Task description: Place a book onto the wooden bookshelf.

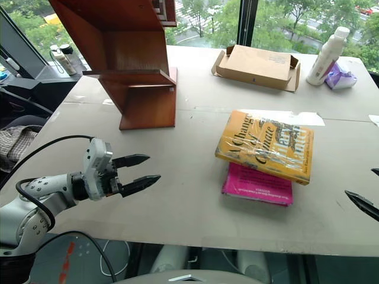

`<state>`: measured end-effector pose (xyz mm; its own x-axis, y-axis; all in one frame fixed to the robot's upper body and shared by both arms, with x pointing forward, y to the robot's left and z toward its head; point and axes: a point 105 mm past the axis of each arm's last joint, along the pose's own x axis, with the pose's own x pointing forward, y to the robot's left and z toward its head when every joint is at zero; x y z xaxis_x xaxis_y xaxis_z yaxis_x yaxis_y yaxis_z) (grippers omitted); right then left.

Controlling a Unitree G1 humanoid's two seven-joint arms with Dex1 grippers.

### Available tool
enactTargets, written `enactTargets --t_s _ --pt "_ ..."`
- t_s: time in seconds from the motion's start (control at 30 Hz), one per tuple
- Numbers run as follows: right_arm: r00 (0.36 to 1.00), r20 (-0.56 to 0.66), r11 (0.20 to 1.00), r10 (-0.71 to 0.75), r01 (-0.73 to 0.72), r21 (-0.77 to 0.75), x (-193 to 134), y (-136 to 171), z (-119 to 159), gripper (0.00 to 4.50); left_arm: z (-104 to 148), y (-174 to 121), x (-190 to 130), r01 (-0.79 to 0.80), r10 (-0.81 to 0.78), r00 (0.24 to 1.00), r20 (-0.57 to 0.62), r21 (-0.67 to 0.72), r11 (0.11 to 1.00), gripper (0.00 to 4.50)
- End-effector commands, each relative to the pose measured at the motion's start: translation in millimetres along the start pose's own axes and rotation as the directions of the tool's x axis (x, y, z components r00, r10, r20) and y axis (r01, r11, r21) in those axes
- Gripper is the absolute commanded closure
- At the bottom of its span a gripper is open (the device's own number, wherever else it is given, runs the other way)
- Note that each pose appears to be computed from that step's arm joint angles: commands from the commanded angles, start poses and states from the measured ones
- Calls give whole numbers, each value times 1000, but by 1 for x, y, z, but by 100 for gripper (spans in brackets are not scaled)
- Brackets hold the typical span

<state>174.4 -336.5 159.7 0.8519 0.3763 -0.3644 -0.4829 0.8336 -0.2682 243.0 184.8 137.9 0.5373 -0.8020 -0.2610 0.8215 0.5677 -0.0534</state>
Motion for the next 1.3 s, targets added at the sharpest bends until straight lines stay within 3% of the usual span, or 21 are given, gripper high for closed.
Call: enactTargets --t_s 0.03,0.13,0.23,0.3,0.47,0.6,0.83,1.3 --pt "999 30 998 -40 41 -39 7 -5 11 8 19 -4 5 25 -28 998 49 48 999 0" --pt "984 123 983 -125 140 -117 26 -12 39 8 40 -13 17 79 -89 990 109 92 993 0" --pt "984 77 972 -159 170 -159 38 -13 53 8 48 -17 21 105 -120 987 107 135 985 0" --pt "990 49 985 -132 136 -103 49 -12 63 8 52 -23 24 141 -159 983 92 175 974 0" --pt "990 -76 990 -116 109 -90 72 -5 72 244 56 -39 27 233 -253 966 50 254 939 0" --pt "945 -257 966 -204 152 -208 89 -12 59 440 56 -43 30 245 -267 962 51 262 933 0" --pt "904 -381 942 -191 60 -331 104 -7 48 447 51 -48 31 242 -265 963 54 263 934 0" --pt "936 -351 962 -3 -92 -256 136 36 56 447 46 -49 30 195 -220 972 80 243 950 0"
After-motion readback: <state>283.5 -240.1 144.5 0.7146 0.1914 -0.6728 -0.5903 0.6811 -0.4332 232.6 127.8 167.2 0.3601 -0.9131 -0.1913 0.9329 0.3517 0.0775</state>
